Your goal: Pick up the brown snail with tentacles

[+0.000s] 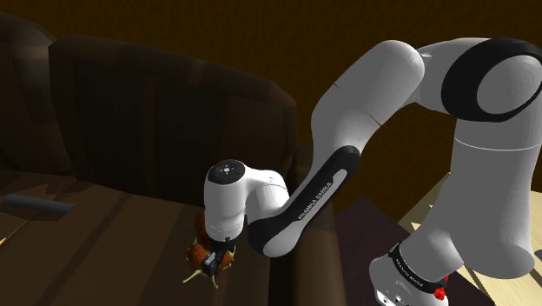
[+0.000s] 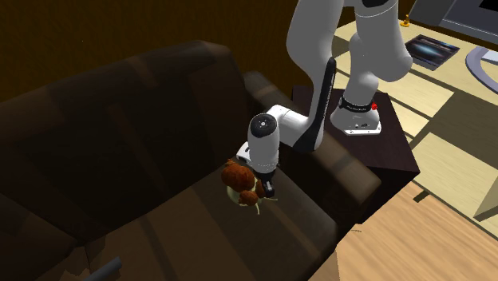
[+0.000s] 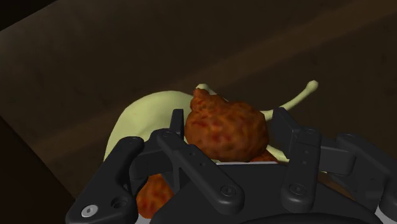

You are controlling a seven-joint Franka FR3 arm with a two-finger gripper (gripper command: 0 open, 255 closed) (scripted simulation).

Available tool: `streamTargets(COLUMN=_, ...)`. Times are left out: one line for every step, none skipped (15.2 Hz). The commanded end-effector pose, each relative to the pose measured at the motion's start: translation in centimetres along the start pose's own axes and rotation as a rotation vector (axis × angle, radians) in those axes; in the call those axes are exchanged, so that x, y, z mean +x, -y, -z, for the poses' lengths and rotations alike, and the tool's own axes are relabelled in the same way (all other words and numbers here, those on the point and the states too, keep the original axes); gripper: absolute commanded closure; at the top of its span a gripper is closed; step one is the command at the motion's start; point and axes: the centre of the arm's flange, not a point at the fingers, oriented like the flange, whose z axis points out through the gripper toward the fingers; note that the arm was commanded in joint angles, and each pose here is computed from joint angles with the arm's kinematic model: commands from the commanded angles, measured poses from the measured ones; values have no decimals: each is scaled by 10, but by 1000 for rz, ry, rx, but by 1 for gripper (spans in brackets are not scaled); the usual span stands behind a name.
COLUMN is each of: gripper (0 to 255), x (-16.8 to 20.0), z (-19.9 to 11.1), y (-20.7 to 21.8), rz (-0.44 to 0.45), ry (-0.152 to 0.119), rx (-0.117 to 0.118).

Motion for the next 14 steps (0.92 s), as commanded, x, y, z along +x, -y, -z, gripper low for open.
streamTargets(gripper=255, x=0, z=-1, y=-1, rz=-2, ry=2, rx=1)
streamTargets(gripper=255, x=-1, z=4, y=-1, rz=-2, ry=2, rx=1)
streamTargets(gripper=255, x=-1, z=10, y=-1, rz=-2, ry=2, rx=1)
streamTargets(gripper=255, x=-2, z=15, y=-1, rz=-2, ry=2, rx=1)
streamTargets(gripper=255, x=-2, z=20, y=-1, rz=-2, ry=2, rx=1)
streamTargets(gripper=255, x=-2, z=25, y=-1, rz=-2, ry=2, rx=1)
streamTargets(gripper=255, x=-3, z=31, y=-1, rz=-2, ry=2, rx=1)
streamTargets(gripper=255, x=-3, z=36, y=-1, rz=-2, ry=2, rx=1)
streamTargets(gripper=255, x=-4, z=41, y=-2, rz=-2, ry=2, rx=1)
streamTargets(gripper=255, x=-4, z=46, y=-2, rz=-2, ry=2, rx=1)
streamTargets(gripper=255, x=-4, z=52, y=-2, rz=-2, ry=2, rx=1)
streamTargets(gripper=255, x=-5, z=57, y=-2, rz=-2, ry=2, rx=1)
streamTargets(gripper=255, x=-5, z=62, y=-2, rz=-2, ry=2, rx=1)
streamTargets(gripper=255, x=-5, z=67, y=-2, rz=-2, ry=2, rx=1)
